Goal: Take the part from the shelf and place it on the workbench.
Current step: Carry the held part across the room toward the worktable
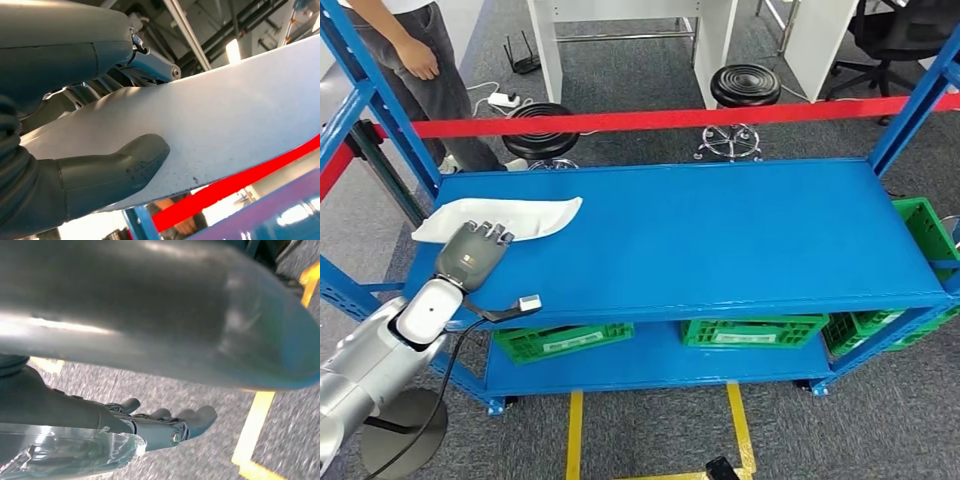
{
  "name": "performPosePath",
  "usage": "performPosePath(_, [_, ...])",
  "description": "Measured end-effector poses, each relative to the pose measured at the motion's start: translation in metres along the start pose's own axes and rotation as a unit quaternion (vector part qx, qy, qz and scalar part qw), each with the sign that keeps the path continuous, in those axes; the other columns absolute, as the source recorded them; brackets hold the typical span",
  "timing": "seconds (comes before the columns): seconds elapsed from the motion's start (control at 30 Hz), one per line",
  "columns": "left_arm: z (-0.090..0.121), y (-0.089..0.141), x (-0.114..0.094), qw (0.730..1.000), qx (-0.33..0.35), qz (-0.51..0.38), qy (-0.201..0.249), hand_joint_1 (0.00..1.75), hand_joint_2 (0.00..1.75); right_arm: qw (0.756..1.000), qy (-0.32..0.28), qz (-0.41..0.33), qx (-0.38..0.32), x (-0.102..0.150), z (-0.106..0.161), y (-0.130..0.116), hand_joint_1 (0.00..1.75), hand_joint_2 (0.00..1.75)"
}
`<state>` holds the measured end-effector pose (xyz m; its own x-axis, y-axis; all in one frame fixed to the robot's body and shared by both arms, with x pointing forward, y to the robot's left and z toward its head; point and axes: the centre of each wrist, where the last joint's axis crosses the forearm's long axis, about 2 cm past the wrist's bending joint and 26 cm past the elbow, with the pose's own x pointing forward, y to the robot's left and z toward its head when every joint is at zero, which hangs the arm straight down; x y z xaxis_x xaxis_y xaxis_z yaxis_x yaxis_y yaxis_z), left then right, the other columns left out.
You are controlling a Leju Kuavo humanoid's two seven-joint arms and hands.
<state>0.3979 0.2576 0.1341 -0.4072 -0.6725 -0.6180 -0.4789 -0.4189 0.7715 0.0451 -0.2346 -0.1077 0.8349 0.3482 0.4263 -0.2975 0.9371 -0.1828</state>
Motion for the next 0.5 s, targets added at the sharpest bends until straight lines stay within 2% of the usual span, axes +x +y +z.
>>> performPosePath(0.5, [-0.0003, 0.0006, -0.0001, 1.0, 0.002, -0.001, 0.0, 1.75, 1.75, 1.0, 0.001, -0.002, 0.0, -0.0001, 0.0, -0.0001, 0.0, 0.0])
